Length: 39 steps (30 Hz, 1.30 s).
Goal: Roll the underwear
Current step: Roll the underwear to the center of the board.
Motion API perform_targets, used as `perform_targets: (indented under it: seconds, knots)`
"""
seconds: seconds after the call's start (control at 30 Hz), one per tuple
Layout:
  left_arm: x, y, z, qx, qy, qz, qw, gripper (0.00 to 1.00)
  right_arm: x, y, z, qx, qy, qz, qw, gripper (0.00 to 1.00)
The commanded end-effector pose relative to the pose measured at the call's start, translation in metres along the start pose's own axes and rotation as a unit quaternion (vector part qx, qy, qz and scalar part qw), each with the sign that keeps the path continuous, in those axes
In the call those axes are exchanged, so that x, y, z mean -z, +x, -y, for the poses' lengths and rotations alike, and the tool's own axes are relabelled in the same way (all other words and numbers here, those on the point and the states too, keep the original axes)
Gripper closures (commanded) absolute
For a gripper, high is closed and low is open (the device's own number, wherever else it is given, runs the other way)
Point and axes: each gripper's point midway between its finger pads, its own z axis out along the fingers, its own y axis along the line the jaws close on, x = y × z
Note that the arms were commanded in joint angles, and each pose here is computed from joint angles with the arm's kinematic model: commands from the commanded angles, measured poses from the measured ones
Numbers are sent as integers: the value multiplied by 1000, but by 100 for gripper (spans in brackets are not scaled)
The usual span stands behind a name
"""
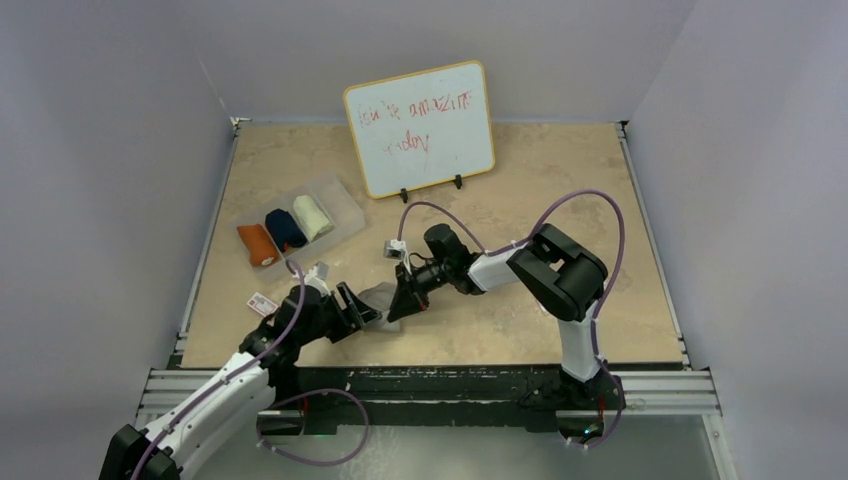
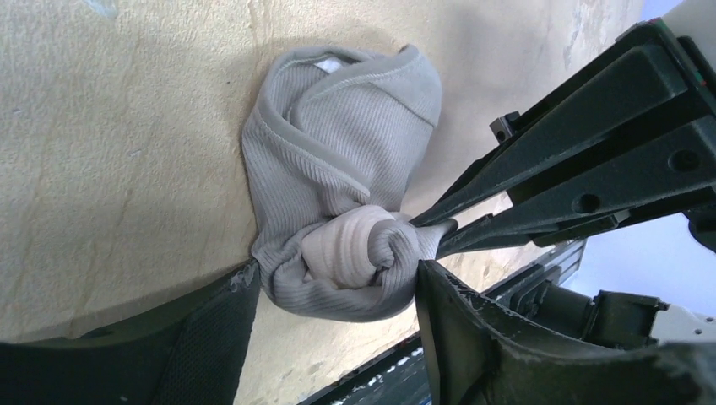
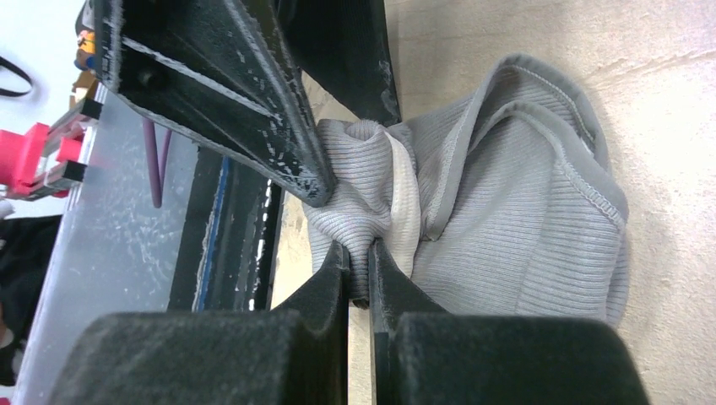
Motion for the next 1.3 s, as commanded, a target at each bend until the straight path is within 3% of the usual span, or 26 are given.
perform_targets:
  seconds: [0.0,0.2,0.3,0.4,0.67,0.73,0.83,0.93,1.07,1.27]
  knots:
    - [-9,1,-13,37,-19,8,999,37,2,26,5,-81,6,-28,996,95]
    - [-16,4,-30,67,-58,10,996,54,4,25,8,-83,14,-25,996,91]
    - [-17,7,-40,67,-90,0,994,62,5,21,9,-77,29,-21,996,76]
    - [-17,10,-48,67,-113,-10,991,65,9,14,9,-62,50,-11,997,62]
    - [-16,9,-47,59,-118,-14,991,64,38,-20,6,71,146,41,986,44]
    - [-17,9,-46,58,-120,-16,991,65,47,-29,3,122,170,59,976,32]
    - [-18,10,-44,59,-117,-20,991,65,55,-38,-2,206,197,68,956,28]
    - [-18,8,-40,58,-117,-22,991,65,46,-38,-10,320,229,40,919,27]
    - [-18,7,-38,58,-120,-26,991,66,28,-34,-19,439,264,0,859,29]
    - [-19,9,-39,56,-123,-34,990,66,8,-26,-21,509,270,-30,817,41]
